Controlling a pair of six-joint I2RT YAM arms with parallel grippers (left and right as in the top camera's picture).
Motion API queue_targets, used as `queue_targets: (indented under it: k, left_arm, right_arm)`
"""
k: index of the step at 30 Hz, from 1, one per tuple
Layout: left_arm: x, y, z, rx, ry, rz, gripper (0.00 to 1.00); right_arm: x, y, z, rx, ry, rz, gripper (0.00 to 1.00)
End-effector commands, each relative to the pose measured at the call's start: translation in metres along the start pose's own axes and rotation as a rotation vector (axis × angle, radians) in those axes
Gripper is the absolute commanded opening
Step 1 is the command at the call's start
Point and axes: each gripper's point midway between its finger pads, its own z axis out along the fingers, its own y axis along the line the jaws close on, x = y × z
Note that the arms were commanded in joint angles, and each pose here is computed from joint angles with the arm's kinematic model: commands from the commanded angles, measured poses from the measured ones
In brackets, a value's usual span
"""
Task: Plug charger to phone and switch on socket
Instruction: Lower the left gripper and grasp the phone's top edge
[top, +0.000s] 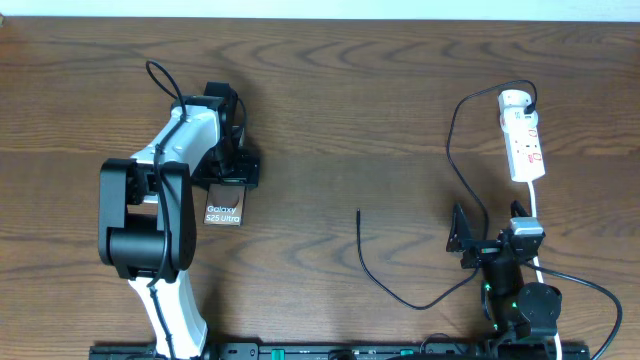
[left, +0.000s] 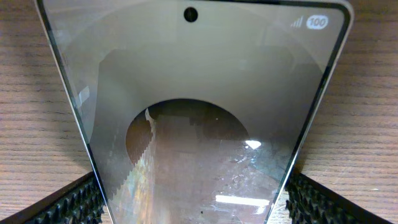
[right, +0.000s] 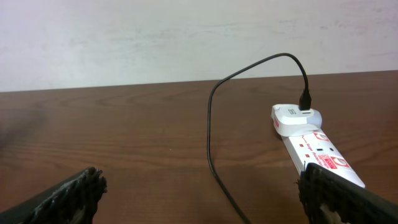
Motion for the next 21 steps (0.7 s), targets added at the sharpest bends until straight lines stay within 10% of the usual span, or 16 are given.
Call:
queue_targets:
  k: [1, 21]
  left_arm:
    - [0.0053, -0.0003, 0.0064, 0.004, 0.017, 0.004, 0.91]
    - [0.0051, -0.0001, 0.0064, 0.004, 0.016, 0.059, 0.91]
  right_arm:
    - [0.0008, 0.0012, -0.0002, -0.004, 0.001, 0.014, 0.99]
    - [0.0008, 0.0012, -0.0002, -0.004, 0.001, 0.014, 0.99]
